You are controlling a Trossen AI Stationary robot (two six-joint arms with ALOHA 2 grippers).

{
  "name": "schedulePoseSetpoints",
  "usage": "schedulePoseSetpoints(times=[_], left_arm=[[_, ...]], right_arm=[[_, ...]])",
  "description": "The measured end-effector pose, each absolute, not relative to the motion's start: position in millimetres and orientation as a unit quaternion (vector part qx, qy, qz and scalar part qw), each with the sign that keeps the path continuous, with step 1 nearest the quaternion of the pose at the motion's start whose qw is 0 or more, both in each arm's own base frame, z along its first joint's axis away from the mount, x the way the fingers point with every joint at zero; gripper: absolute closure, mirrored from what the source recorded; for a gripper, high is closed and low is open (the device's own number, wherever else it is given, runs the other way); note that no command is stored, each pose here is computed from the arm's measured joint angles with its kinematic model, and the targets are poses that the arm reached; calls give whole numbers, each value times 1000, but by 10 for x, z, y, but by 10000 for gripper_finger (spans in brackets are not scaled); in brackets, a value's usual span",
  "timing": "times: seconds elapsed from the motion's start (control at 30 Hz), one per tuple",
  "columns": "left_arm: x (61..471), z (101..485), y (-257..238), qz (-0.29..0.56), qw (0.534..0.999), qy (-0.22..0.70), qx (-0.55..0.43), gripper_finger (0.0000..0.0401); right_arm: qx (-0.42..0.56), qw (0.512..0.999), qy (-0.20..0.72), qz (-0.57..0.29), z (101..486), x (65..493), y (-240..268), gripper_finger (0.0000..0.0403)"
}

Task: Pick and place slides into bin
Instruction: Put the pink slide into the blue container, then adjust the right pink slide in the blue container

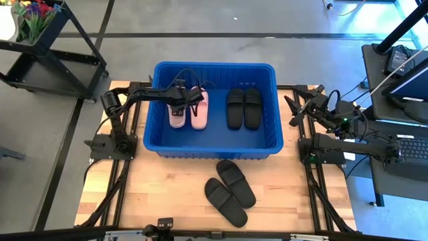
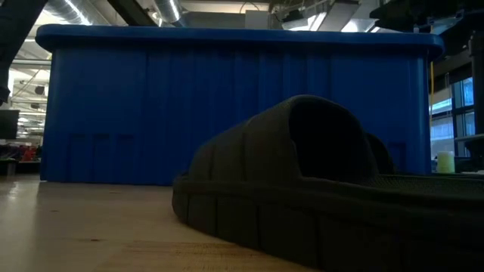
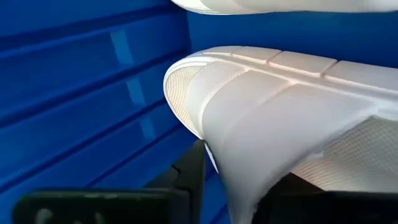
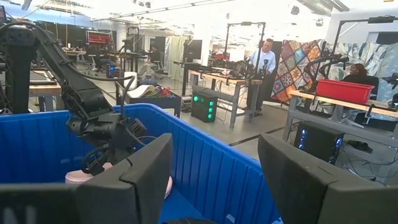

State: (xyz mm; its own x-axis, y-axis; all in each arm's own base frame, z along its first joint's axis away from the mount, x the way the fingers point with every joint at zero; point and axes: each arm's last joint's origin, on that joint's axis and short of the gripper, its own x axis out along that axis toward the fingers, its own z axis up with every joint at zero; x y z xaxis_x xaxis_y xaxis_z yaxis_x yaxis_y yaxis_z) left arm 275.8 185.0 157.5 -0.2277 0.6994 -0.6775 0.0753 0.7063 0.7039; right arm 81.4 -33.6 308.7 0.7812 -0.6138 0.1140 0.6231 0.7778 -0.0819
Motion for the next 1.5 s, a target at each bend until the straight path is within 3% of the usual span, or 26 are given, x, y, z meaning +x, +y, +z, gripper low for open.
schedulePoseSetpoints(times=[0.23, 0.83, 1.2, 1.5], left_arm=[[2754, 1571, 1821, 267, 555, 740, 269, 275], [2749, 1561, 1786, 273, 561, 739, 253, 263], [2695, 1592, 1742, 271, 561, 747, 230, 185], [2637, 1927, 1654, 292, 591, 714, 235, 177]], right_arm=[[-46, 943, -45, -328, 3087, 813, -336, 164], [-46, 943, -45, -328, 3088, 813, -336, 164], [-46, 943, -45, -328, 3087, 813, -336, 164], [-45, 943, -45, -328, 3088, 813, -336, 164]])
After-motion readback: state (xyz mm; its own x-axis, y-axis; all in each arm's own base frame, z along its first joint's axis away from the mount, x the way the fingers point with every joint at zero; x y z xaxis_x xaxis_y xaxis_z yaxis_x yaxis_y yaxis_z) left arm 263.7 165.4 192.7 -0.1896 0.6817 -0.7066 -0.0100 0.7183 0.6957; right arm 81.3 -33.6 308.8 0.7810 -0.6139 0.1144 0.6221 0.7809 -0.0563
